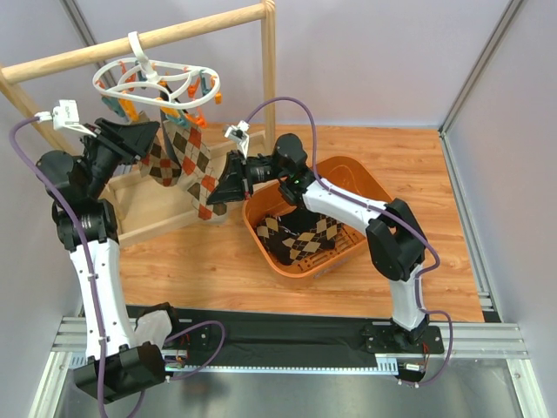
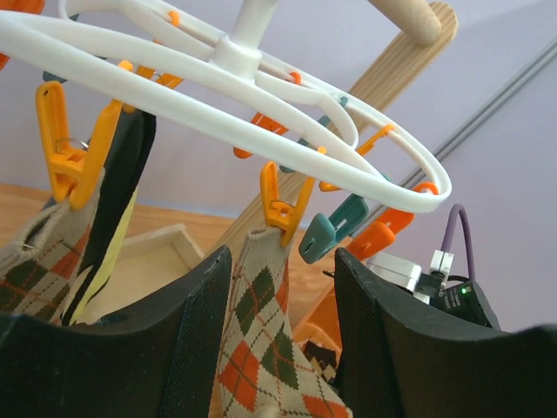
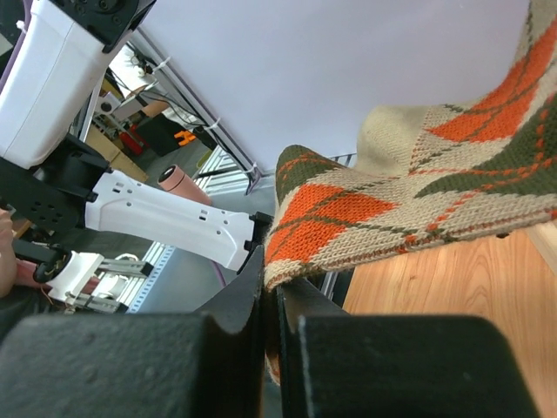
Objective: Remove the socks clipped to the hanger
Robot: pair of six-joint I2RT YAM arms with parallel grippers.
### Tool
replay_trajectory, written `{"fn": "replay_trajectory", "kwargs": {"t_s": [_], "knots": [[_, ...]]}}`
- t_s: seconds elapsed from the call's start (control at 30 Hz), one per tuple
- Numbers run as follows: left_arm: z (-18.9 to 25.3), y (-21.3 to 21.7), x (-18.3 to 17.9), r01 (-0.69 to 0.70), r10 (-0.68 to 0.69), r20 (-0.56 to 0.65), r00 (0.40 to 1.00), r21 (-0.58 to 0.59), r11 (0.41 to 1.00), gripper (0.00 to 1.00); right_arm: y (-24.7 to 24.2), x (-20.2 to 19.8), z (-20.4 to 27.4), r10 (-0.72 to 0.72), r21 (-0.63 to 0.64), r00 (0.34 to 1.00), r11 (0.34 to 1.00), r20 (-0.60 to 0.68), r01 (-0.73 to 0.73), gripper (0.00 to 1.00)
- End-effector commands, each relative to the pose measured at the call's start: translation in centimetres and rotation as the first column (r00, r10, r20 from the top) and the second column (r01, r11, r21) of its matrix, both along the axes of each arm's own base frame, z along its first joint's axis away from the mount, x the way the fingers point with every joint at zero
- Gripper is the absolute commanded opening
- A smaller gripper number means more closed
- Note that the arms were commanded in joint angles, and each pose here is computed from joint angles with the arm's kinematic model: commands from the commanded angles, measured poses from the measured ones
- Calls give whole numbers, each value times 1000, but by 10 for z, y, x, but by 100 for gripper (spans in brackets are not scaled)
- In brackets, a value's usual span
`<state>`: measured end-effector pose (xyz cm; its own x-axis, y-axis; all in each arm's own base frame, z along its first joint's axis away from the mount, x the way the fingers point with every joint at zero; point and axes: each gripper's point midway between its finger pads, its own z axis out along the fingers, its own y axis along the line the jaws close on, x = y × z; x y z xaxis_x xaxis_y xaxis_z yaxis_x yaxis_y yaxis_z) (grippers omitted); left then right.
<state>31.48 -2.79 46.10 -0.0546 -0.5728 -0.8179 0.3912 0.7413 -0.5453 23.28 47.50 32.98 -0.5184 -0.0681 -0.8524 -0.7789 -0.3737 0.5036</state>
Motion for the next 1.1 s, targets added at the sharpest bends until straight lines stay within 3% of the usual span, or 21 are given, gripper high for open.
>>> {"fn": "replay_trajectory", "kwargs": {"t_s": [0.0, 0.33, 0.57, 0.73, 1.07], "knots": [[7, 2, 1, -5, 3, 62, 998, 30, 1000, 58, 8, 13, 5, -38, -8, 999, 999, -27, 38, 3], [17, -6, 3, 62, -78, 197, 977, 85, 994, 60, 9, 13, 10, -29, -6, 999, 1000, -37, 28, 5], [9, -2, 18, 34, -51, 188, 981, 95, 995, 60, 8, 12, 8, -27, -9, 999, 1000, -41, 26, 5], [13, -15, 23, 79, -103, 216, 971, 117, 990, 52, 9, 13, 10, -28, -6, 999, 1000, -40, 28, 5], [5, -13, 34, 70, -84, 213, 973, 74, 995, 47, 5, 8, 15, -15, -2, 999, 1000, -29, 15, 5]]}}
